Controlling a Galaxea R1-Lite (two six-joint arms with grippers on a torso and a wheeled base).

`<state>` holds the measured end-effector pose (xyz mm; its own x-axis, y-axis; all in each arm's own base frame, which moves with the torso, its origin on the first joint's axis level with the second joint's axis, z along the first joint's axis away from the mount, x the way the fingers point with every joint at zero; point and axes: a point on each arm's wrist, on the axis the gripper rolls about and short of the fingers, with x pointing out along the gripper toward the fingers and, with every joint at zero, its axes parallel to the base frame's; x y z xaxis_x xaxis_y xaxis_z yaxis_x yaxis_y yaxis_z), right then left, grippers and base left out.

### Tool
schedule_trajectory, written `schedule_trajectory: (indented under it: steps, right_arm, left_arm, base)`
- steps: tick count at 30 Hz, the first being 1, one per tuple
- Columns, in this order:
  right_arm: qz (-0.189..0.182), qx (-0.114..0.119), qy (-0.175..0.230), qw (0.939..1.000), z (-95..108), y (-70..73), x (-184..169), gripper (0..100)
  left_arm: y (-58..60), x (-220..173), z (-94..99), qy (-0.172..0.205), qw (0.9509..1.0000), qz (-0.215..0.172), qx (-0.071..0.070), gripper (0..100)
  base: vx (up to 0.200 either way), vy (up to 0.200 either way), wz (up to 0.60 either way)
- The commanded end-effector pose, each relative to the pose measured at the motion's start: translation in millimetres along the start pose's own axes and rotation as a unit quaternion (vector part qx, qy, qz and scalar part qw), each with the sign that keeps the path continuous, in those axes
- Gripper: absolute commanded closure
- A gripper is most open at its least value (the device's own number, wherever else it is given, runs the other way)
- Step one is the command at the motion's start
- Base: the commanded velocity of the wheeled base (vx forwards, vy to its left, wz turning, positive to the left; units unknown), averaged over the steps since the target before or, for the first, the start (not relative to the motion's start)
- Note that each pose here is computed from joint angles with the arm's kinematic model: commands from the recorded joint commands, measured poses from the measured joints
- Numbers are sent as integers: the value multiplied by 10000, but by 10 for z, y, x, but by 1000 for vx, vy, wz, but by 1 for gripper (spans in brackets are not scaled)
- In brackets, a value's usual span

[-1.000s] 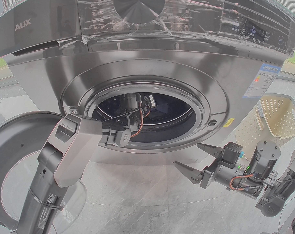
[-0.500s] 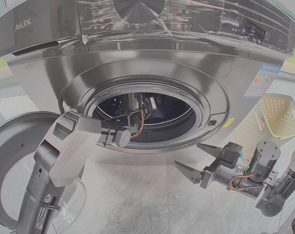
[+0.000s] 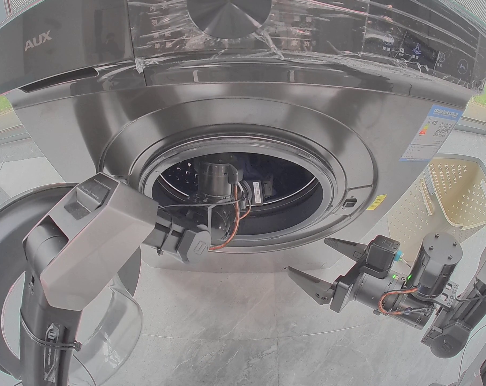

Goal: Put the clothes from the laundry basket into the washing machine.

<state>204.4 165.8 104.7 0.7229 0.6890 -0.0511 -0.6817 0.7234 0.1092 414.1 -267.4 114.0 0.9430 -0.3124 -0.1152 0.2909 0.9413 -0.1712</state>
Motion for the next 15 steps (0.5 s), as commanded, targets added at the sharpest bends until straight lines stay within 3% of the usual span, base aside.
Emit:
schedule_trajectory:
  steps: [1,2,3,6,15]
  right_arm:
    - [3,6,28,10000,-10,-1,-12,0]
    - [3,6,28,10000,-10,-1,-12,0]
    - [2,7,35,10000,-13,-1,-15,0]
    - [9,7,36,10000,-13,0,-15,0]
    - [-1,9,58,10000,-22,-1,-19,0]
  left_arm:
    - [-117,-319,-166,-79,9980,-315,548,0]
    - [-116,-324,-163,-94,9979,-317,551,0]
    - [-79,-378,-220,-46,9973,-309,665,0]
    - [-40,-464,-238,55,9969,-287,732,0]
    - [-40,-713,-192,46,9965,-404,726,0]
  base:
    - [0,0,0]
    - [0,0,0]
    - [0,0,0]
    - [0,0,0]
    - [0,0,0]
